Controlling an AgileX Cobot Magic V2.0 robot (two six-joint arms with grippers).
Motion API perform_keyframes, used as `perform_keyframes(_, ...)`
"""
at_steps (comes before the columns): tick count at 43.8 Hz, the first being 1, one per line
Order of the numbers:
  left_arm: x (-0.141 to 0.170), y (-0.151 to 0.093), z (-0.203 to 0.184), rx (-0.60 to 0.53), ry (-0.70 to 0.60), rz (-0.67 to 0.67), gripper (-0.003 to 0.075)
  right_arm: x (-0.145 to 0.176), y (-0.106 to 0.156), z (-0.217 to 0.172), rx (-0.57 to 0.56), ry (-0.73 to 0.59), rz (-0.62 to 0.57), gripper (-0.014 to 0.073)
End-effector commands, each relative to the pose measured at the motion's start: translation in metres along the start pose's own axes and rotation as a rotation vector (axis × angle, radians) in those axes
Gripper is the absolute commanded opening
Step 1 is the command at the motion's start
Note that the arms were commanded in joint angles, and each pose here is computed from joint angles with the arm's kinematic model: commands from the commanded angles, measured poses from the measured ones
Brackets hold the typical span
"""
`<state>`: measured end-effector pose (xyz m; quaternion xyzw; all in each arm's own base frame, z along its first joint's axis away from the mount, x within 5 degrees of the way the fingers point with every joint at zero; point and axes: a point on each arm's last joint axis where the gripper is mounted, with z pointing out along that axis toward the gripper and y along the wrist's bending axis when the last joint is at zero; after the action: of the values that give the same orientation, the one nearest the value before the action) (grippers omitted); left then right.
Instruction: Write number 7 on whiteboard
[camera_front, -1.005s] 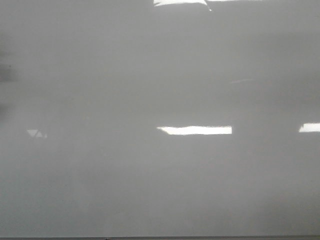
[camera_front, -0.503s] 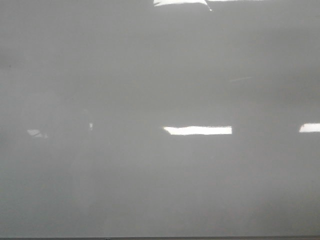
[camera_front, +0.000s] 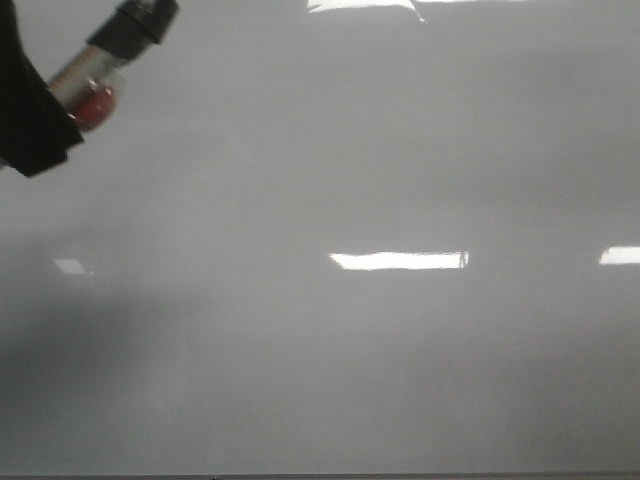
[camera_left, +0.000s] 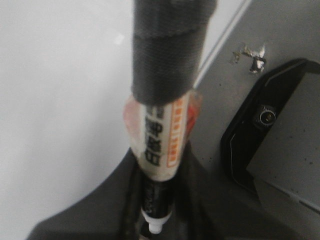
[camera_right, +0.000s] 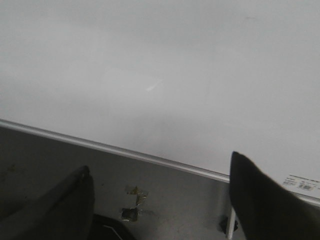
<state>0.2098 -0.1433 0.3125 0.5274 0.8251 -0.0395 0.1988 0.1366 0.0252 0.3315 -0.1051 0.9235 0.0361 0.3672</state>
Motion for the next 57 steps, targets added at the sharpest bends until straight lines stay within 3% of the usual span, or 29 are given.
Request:
perform_keyframes(1, -0.021, -0.018, -0.007, 0.01, -0.083, 0.139, -0.002, -0.016, 0.008, 0.001, -0.094, -0.051, -0.082, 0.0579)
perform_keyframes(8, -0.041, -0.051, 0.004, 0.053, -0.124, 0.317, -0.002, -0.021, 0.027, 0.013, -0.311, -0.047, -0.243, 0.0579)
perform_keyframes(18, -0.053, -0.081, 0.007, 0.093, -0.162, 0.416, -0.002, -0.022, 0.064, 0.012, -0.597, -0.137, -0.564, 0.0579)
perform_keyframes(30, -0.056, -0.092, 0.005, 0.156, -0.195, 0.393, -0.002, -0.022, 0.106, 0.014, -0.723, -0.2, -0.753, 0.0579)
perform_keyframes(45, -0.056, -0.092, 0.005, 0.162, -0.197, 0.388, -0.002, -0.033, 0.136, 0.021, -0.775, -0.227, -0.809, 0.0575)
perform_keyframes(48, -0.056, -0.092, 0.005, 0.162, -0.197, 0.388, -0.002, -0.035, 0.137, 0.024, -0.775, -0.219, -0.808, 0.0528)
perform_keyframes(57, -0.056, -0.092, 0.005, 0.162, -0.197, 0.388, -0.002, -0.035, 0.138, 0.026, -0.782, -0.209, -0.807, 0.0265)
